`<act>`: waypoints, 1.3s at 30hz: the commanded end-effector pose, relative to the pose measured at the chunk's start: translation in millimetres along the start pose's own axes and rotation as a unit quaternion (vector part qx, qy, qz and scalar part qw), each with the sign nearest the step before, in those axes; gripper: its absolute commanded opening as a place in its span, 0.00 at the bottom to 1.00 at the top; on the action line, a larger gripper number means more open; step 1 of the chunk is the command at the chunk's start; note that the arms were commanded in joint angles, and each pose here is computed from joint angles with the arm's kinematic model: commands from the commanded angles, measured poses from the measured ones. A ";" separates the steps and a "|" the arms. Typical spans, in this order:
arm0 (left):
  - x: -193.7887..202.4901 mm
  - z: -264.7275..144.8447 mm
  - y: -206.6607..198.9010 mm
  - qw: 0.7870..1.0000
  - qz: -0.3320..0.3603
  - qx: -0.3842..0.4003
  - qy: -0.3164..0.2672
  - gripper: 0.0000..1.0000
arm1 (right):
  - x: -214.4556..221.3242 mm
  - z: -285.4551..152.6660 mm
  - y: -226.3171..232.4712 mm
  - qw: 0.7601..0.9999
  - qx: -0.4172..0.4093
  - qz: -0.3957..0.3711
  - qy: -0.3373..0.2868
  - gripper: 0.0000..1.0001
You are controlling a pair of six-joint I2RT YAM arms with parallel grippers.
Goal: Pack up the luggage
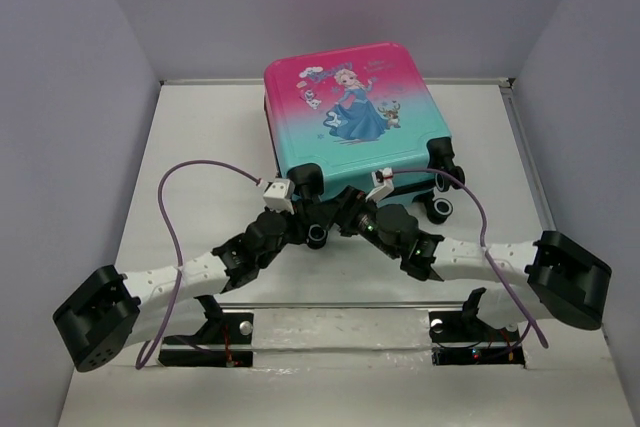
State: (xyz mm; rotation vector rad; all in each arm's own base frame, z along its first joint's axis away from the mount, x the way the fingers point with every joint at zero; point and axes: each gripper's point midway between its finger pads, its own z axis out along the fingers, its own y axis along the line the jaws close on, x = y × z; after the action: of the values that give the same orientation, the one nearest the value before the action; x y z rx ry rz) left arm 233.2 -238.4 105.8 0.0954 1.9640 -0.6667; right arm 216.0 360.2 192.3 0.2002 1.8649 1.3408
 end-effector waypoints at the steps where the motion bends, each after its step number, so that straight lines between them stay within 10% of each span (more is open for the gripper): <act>1: -83.6 -14.2 -90.7 0.981 -0.032 0.158 -0.111 0.06 | -14.0 13.9 31.9 0.998 -0.051 -0.034 -0.025 0.99; 21: -93.7 -22.8 -86.6 0.981 -0.031 0.146 -0.122 0.06 | -15.3 14.1 49.3 0.995 -0.095 -0.025 -0.029 0.97; 29: -86.4 -26.3 -73.7 0.984 -0.032 0.128 -0.118 0.06 | -38.3 9.4 47.3 0.992 -0.088 0.010 -0.088 0.07; 39: -72.3 -35.3 -5.4 0.994 0.010 -0.021 -0.107 0.06 | -58.9 -49.0 11.0 0.991 -0.047 -0.017 -0.128 0.07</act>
State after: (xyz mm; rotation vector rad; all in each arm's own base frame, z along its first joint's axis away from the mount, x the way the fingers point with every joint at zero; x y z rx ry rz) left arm 200.9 -245.6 116.8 0.2388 1.9861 -0.7334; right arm 203.3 346.3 214.4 0.1386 1.7129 1.4098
